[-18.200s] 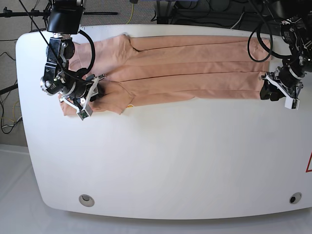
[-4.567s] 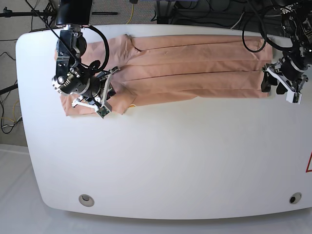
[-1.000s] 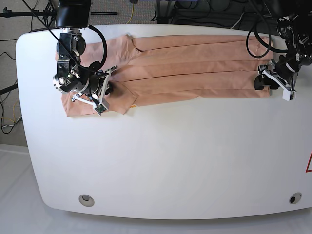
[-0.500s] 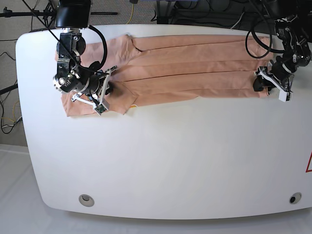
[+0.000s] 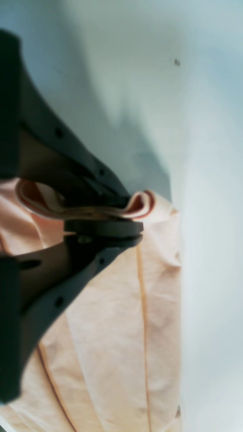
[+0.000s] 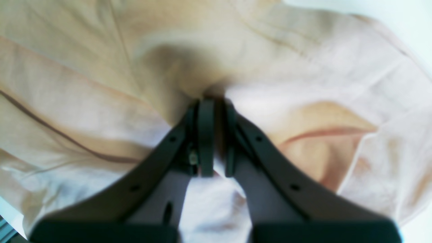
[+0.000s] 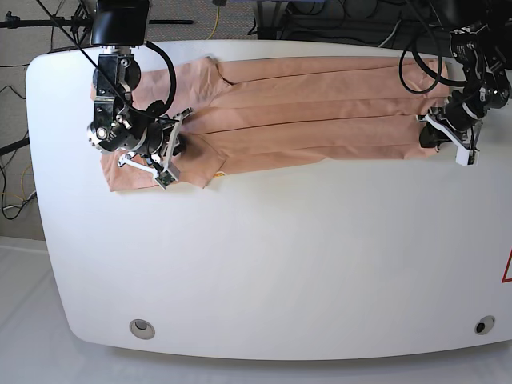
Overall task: Fold the T-shirt properly
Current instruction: 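Close the left gripper on the folded hem end of the strip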
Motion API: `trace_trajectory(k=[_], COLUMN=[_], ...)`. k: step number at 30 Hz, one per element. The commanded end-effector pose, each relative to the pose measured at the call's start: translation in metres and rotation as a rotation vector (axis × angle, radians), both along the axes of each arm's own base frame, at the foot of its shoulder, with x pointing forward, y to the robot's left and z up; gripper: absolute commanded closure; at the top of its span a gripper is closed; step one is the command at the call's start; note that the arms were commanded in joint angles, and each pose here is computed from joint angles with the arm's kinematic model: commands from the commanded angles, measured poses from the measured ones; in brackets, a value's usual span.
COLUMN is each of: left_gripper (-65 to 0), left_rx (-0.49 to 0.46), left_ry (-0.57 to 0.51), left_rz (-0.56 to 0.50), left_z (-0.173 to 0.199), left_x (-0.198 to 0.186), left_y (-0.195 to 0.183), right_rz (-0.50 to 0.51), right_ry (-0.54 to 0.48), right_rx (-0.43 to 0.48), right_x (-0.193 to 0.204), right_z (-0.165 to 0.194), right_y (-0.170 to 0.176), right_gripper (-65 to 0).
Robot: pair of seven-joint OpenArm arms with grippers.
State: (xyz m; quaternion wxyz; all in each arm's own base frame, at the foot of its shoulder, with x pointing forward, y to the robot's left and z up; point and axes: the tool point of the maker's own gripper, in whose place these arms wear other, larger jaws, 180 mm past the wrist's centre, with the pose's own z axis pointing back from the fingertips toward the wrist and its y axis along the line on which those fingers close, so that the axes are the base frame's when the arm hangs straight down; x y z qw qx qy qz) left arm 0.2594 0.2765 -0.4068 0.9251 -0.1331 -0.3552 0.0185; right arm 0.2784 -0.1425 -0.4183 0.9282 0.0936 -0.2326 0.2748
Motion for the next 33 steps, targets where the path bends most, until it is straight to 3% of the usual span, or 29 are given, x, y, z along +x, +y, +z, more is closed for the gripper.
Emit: trace_trajectory(k=[1, 33], left_gripper=[-0.8, 0.0], left_rx=[0.034, 0.125], left_ry=[-0.074, -0.143], left_rz=[-0.009, -0.13], left_z=[0.024, 0.069], left_x=[0.013, 0.012], left_y=[0.005, -0.02], right_rz=[0.004, 0.005], right_ry=[-0.033, -0.033], right_rx=[-0.006, -0.004], right_x=[0.008, 0.009], right_z=[0.009, 0.01], right_y=[-0.001, 0.0], right_gripper=[-4.5, -3.9])
